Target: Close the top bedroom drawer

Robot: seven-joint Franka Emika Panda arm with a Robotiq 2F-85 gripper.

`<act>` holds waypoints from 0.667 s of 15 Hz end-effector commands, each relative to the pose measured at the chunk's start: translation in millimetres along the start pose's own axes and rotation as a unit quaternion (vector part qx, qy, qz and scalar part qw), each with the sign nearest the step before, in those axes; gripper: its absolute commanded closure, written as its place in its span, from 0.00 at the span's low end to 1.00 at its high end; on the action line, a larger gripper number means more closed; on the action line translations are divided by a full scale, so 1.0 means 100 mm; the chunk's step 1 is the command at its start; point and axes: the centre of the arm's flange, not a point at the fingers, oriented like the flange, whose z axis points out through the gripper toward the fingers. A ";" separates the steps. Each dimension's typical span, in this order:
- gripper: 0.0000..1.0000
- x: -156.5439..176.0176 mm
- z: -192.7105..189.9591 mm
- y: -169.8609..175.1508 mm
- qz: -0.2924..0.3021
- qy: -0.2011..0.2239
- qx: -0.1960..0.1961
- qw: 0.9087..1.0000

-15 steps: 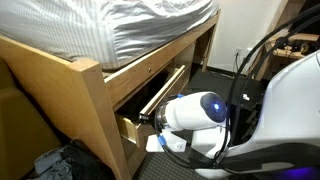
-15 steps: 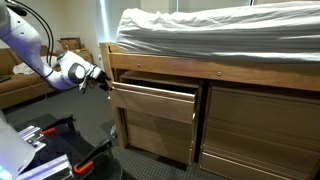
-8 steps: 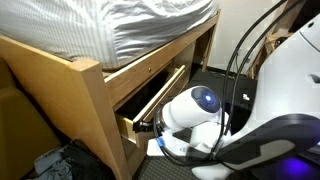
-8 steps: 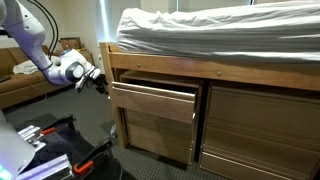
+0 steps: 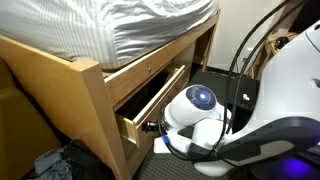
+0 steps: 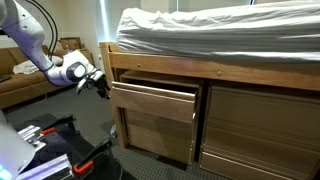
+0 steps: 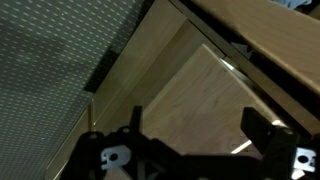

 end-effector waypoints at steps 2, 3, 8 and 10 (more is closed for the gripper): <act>0.00 0.15 0.00 0.24 0.009 0.041 -0.068 0.997; 0.00 0.22 0.01 0.27 0.005 0.068 -0.073 0.995; 0.00 0.27 0.04 0.26 0.004 0.062 -0.057 0.996; 0.00 0.27 0.04 0.25 0.004 0.061 -0.057 0.996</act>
